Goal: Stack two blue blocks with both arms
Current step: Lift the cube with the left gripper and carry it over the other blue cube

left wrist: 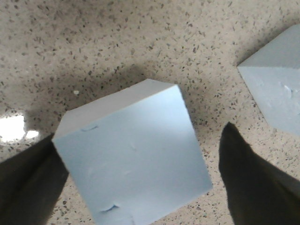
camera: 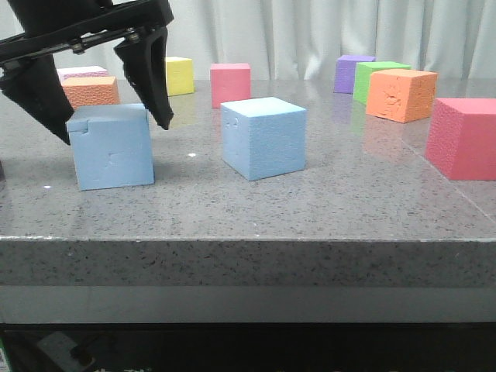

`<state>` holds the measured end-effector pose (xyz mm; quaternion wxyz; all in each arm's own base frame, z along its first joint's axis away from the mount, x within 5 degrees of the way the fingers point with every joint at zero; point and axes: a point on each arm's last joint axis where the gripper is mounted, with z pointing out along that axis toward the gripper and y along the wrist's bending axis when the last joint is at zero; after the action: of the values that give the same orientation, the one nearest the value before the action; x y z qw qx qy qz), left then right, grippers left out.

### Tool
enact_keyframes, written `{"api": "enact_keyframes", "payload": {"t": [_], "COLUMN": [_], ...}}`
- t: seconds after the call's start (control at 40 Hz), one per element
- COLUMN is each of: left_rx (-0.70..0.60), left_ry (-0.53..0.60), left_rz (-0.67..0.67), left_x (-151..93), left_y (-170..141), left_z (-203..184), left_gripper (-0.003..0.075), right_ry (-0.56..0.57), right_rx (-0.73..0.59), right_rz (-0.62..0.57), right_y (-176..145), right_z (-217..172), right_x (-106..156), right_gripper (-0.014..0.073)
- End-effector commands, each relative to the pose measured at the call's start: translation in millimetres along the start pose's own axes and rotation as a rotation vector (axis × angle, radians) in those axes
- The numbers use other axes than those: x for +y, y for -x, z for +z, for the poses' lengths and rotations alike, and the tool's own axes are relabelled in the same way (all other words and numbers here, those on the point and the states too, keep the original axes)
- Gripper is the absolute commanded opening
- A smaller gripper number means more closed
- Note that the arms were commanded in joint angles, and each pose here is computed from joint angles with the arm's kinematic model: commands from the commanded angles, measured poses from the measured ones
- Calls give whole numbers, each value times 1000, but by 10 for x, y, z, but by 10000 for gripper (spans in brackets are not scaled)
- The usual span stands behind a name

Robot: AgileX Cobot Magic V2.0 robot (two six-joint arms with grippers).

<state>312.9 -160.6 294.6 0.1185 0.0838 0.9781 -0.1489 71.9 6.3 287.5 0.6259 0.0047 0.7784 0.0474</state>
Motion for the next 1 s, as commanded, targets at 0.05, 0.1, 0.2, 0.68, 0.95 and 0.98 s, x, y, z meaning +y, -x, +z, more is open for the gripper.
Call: {"api": "enact_keyframes", "payload": {"t": [0.05,0.1,0.2,0.68,0.95,0.98], "left_rx": [-63,-61,-58,-99,-179,-190], "left_ry": [-42,-41,-41,-63,-108,-114], "left_rz": [-1,-1,0,71,140,150], "left_x": [-96,-95,-98,-227,-471,-510], "left_y": [11,9,9,121,240,250], "left_z": [-216,-216,-225,-628,-1006,-1030], "left_gripper": [463,419,354,335,335,335], "right_ry": [-8,-8,-8,-8,-8,-8], "right_rx": [-103,-103,-103,-103,-103,-103], "right_rz": [-10,-10,-10,-10,-10,-10], "right_y": [157,157,157,157,157,157], "right_z": [-24,-24,-24,-24,-24,-24], "right_x": [-1,-1,-1,-1,-1,-1], "right_gripper": [-71,-71,-71,-71,-71,-71]}}
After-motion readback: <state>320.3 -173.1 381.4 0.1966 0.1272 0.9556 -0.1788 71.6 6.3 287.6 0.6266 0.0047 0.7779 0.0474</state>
